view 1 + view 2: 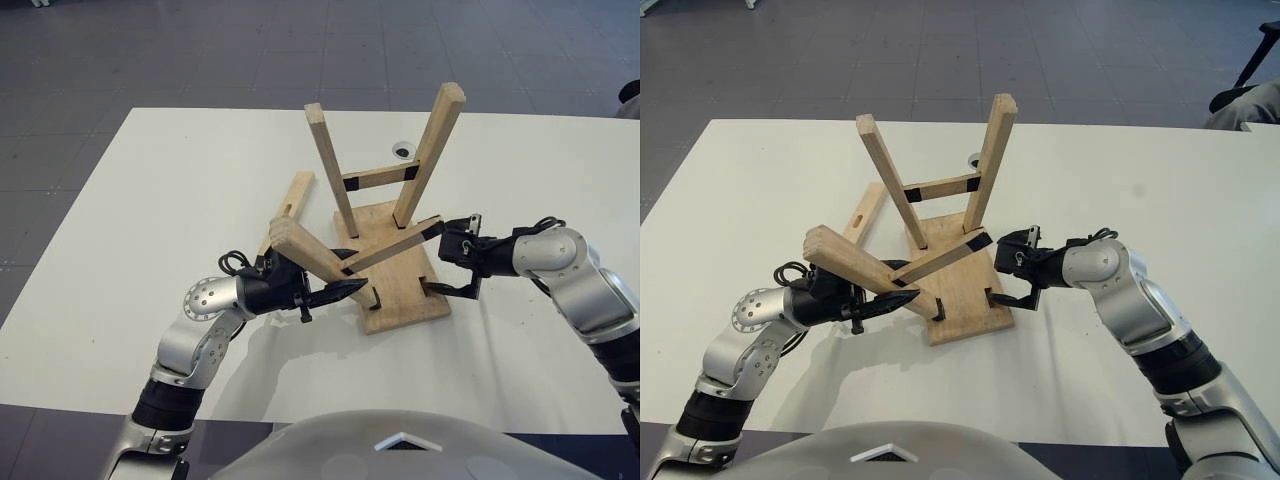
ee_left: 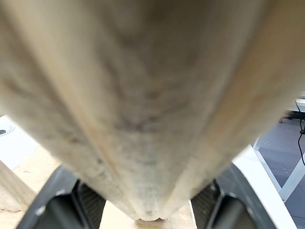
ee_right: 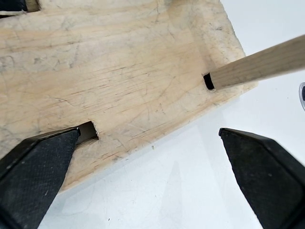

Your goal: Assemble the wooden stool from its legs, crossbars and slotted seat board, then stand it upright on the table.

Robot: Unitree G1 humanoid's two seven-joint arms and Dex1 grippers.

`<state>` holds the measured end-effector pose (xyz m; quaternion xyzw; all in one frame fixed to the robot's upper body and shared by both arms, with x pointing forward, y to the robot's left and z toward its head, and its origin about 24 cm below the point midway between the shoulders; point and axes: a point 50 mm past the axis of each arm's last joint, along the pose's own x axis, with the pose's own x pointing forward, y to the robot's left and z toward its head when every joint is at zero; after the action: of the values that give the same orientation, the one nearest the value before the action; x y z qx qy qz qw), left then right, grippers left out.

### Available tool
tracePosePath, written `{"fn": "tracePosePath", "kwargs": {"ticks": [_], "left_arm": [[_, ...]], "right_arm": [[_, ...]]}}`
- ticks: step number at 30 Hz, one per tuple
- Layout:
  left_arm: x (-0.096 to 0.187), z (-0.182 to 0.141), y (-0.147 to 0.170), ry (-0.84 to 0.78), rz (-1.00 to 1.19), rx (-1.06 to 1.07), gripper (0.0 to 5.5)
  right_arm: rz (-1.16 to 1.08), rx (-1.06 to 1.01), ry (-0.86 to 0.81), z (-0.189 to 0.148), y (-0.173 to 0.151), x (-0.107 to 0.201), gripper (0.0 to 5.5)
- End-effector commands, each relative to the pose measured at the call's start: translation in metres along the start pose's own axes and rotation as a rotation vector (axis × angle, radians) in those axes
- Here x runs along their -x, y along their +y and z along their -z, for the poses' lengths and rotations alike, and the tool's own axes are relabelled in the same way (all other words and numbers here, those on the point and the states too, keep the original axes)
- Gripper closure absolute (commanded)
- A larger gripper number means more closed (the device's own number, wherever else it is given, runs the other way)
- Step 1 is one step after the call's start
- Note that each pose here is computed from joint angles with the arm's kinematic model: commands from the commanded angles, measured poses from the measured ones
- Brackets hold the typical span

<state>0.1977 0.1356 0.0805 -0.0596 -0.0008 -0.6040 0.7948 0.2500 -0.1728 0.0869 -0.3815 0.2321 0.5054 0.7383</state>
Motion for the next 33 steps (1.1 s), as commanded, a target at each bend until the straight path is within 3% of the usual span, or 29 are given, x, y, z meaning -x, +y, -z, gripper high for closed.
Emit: {"fn": "tracePosePath", "kwargs": {"ticks": [1, 9, 15, 23, 28, 33], "left_arm": [[0.005, 0.023, -0.002, 0.125, -0.033, 0.05, 3.46], [-0.003, 0.018, 0.008, 0.269, -0.064, -0.104, 3.46], [0.005, 0.045, -0.006, 0.469, 0.004, -0.024, 3.46], [0.012, 0.049, -0.005, 0.432, -0.016, 0.078, 3.46], [0.01, 0.048, -0.003, 0.418, -0.028, 0.066, 3.46], [0.01, 0.048, -0.003, 0.431, -0.013, 0.054, 3.46]], "right_arm": [[-0.021, -0.022, 0.044, 0.008, 0.006, -0.004, 0.11], [-0.025, -0.03, 0.037, 0.006, 0.011, -0.004, 0.11], [-0.022, -0.045, 0.029, 0.005, 0.013, -0.005, 0.11], [0.003, -0.088, 0.014, 0.006, 0.002, 0.001, 0.11], [-0.001, -0.296, -0.164, -0.013, -0.022, 0.015, 0.11], [0.085, -0.518, -0.228, 0.004, -0.05, 0.028, 0.11]]}}
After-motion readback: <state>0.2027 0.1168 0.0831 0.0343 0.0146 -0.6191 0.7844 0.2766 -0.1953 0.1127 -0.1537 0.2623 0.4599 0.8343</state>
